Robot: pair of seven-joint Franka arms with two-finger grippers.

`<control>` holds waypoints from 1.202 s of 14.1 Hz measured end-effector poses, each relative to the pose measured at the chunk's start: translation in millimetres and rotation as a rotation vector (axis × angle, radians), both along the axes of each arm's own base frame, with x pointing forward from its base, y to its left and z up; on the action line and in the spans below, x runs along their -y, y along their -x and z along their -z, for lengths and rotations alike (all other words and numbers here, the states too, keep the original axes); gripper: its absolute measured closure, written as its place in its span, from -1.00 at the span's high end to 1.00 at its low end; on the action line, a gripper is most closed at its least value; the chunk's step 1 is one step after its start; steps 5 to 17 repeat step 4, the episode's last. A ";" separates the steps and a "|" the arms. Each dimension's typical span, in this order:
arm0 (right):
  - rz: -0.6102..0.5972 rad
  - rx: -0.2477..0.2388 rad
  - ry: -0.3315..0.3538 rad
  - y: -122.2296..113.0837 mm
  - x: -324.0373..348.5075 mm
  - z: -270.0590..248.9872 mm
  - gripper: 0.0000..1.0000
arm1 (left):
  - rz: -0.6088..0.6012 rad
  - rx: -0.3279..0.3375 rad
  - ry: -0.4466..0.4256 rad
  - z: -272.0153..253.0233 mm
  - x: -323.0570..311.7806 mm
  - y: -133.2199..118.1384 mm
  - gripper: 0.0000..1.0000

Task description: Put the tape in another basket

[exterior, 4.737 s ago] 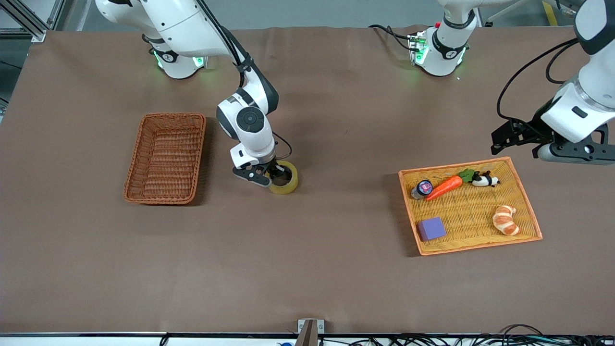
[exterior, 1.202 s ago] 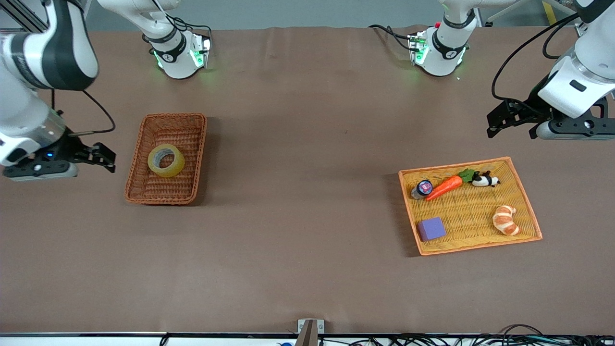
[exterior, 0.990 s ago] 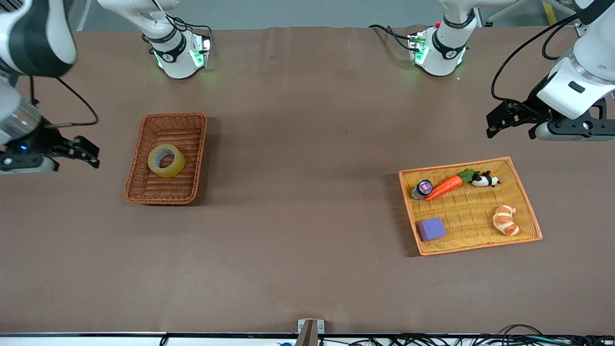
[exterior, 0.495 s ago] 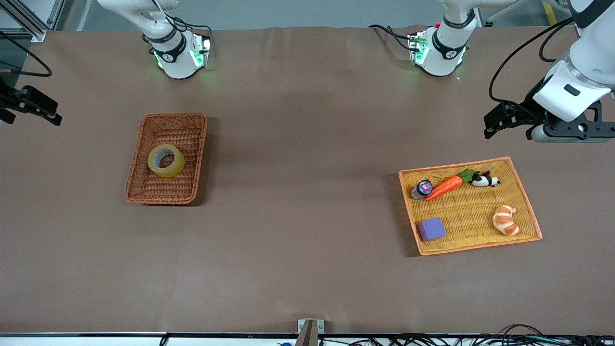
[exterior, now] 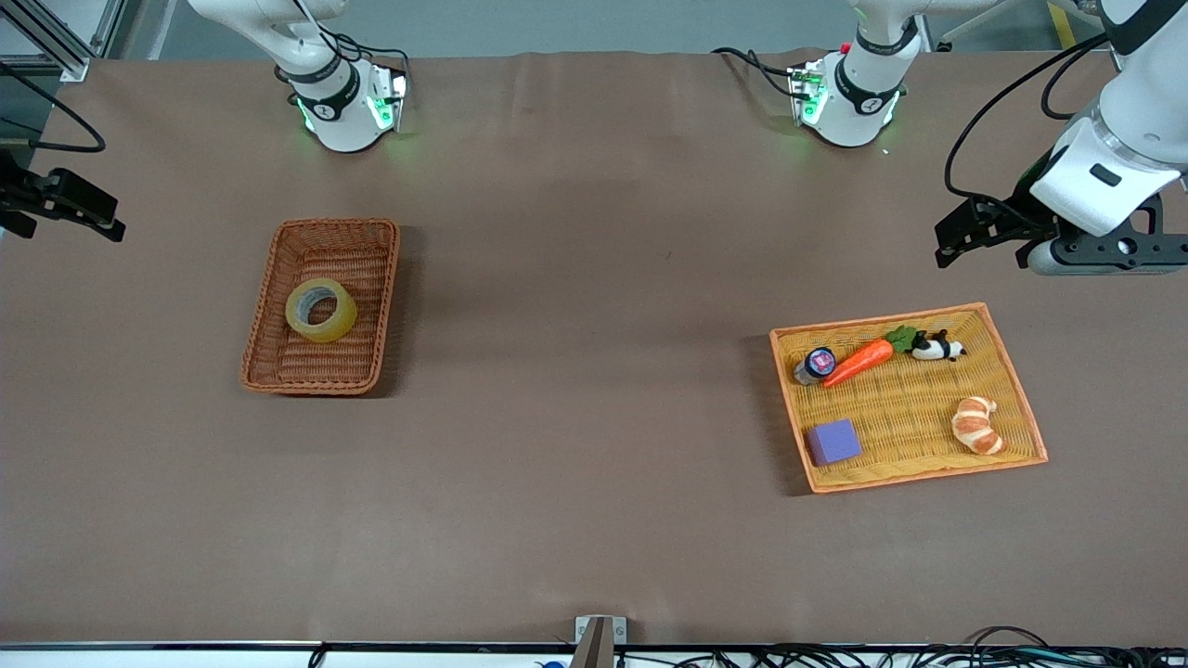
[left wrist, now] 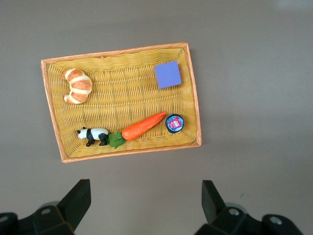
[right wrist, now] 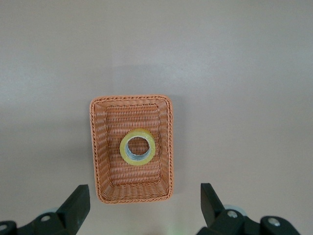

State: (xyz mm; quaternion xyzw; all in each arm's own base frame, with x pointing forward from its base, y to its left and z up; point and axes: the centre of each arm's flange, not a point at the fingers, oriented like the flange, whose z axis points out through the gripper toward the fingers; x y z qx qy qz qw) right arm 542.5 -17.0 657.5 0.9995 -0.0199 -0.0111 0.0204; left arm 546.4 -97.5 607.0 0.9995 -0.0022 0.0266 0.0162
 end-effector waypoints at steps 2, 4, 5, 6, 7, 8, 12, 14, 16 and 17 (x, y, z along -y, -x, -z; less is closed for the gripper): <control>0.006 0.000 0.000 0.1 1.5 0.0 1.00 | -0.019 0.000 -0.003 0.0 -0.4 -0.1 1.00; 0.018 0.000 0.000 0.3 6.9 0.0 1.00 | -0.029 0.001 -0.007 0.0 -0.8 -0.1 1.00; 0.018 0.000 0.000 0.3 6.9 0.0 1.00 | -0.029 0.001 -0.007 0.0 -0.8 -0.1 1.00; 0.018 0.000 0.000 0.3 6.9 0.0 1.00 | -0.029 0.001 -0.007 0.0 -0.8 -0.1 1.00; 0.018 0.000 0.000 0.3 6.9 0.0 1.00 | -0.029 0.001 -0.007 0.0 -0.8 -0.1 1.00; 0.018 0.000 0.000 0.3 6.9 0.0 1.00 | -0.029 0.001 -0.007 0.0 -0.8 -0.1 1.00; 0.018 0.000 0.000 0.3 6.9 0.0 1.00 | -0.029 0.001 -0.007 0.0 -0.8 -0.1 1.00; 0.018 0.000 0.000 0.3 6.9 0.0 1.00 | -0.029 0.001 -0.007 0.0 -0.8 -0.1 1.00; 0.018 0.000 0.000 0.3 6.9 0.0 1.00 | -0.029 0.001 -0.007 0.0 -0.8 -0.1 1.00; 0.018 0.000 0.000 0.3 6.9 0.0 1.00 | -0.029 0.001 -0.007 0.0 -0.8 -0.1 1.00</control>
